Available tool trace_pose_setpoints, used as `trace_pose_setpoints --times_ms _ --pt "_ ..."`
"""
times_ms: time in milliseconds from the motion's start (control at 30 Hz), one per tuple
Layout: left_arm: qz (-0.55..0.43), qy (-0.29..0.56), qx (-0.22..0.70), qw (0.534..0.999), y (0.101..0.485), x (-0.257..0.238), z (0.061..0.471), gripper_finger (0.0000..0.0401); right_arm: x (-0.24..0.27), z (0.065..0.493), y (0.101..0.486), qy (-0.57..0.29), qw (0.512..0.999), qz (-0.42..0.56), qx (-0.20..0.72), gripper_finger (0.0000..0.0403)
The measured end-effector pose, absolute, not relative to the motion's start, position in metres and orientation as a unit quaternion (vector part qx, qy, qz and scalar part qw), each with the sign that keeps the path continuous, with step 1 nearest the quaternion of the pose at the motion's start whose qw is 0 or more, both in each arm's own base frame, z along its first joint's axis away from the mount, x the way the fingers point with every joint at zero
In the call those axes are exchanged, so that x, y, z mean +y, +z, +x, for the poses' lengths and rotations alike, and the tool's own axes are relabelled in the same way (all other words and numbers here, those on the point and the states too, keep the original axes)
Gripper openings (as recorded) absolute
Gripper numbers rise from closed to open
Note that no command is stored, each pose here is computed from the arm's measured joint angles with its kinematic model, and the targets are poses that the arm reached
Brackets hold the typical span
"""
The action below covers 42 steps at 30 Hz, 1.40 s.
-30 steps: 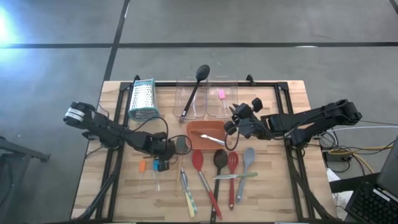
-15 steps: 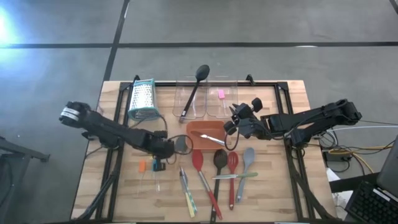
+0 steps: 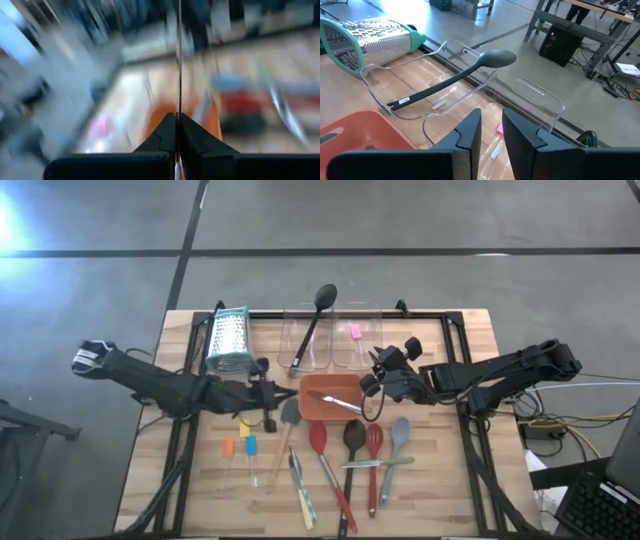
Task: Pick & Place Kitchen Items
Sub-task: Put the brown knife into the orange bin
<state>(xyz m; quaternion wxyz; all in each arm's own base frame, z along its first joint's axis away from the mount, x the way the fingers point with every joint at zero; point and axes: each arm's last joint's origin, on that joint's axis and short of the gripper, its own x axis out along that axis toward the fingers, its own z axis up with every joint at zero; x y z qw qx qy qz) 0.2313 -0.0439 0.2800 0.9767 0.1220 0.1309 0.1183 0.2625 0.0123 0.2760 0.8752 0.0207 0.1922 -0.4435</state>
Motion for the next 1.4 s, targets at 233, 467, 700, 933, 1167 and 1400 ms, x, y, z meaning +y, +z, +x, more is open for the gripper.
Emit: trace_pose_setpoints --times_ms 233,467,700,933,1167,1400 --pt "0.141 0.119 -0.030 0.982 0.284 -0.029 0.237 0.0005 0.015 0.264 0.274 -0.438 0.880 0.021 0.182 0.0063" --pt "0.081 0.029 -0.096 0.992 0.282 0.011 0.245 0.0005 0.036 0.271 0.272 -0.364 0.919 -0.021 0.149 0.0071" --pt "0.050 -0.026 -0.158 0.986 0.268 0.030 0.260 0.0005 0.055 0.279 0.271 -0.196 0.977 -0.074 0.050 0.0067" --pt "0.041 -0.069 -0.196 0.977 0.262 0.030 0.278 0.0005 0.055 0.278 0.268 -0.181 0.981 -0.065 0.026 0.0059" --pt "0.042 -0.081 -0.189 0.978 0.258 0.031 0.291 0.0005 0.058 0.291 0.269 -0.137 0.989 -0.043 0.022 0.0075" --pt "0.040 -0.104 -0.190 0.975 0.261 0.030 0.294 0.0005 0.056 0.307 0.267 -0.146 0.988 -0.038 0.031 0.0106"
